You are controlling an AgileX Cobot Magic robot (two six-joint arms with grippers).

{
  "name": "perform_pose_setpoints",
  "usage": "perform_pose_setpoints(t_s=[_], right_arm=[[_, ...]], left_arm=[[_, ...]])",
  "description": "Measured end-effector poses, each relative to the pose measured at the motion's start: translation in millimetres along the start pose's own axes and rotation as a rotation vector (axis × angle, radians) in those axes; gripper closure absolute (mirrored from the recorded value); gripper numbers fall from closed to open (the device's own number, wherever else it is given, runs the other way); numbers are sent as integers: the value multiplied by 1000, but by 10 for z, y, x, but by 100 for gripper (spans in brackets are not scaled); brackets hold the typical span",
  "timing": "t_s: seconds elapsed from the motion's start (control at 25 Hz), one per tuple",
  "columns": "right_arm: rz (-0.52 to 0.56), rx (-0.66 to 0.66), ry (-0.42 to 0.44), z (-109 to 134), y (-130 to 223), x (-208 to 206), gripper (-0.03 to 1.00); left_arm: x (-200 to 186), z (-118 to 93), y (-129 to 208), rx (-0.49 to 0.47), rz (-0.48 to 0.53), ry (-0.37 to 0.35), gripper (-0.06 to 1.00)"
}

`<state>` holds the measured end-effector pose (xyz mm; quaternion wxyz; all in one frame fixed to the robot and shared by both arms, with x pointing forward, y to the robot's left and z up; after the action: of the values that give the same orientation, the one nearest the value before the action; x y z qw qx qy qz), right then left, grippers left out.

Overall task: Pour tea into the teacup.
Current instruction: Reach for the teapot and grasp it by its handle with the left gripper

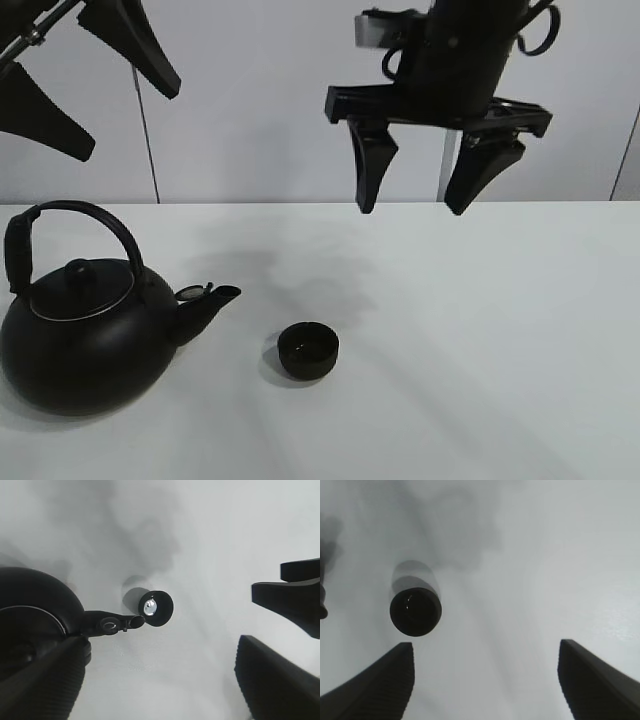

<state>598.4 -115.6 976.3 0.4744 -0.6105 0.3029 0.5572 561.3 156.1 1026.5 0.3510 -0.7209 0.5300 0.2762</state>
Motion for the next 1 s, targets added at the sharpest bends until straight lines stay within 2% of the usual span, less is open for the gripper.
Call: perform_pose_setpoints(t_s=[0.4,0.68,1.0], right_arm=[[10,-49,59,-362,208,-568,42],[-31,-40,90,-615,278,-831,42],[-31,-35,91,-644,309,-857,42]], left_arm=[[0,0,0,0,0,0,35],[0,0,0,0,0,0,35],[0,0,0,0,0,0,35]])
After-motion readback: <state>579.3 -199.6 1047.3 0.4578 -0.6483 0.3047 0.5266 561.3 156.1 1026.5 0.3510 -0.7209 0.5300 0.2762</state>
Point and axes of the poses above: a point on each arm's last joint axis where the gripper is mounted, x pointing out along that axis toward the gripper, z along the wrist's bending axis when the last joint is at zero, y = z × x, the point moved 5 cm from there along x, pointing out along that axis toward the gripper, and after that the axes turned 9 degrees about -x, right-handed, at the moved point
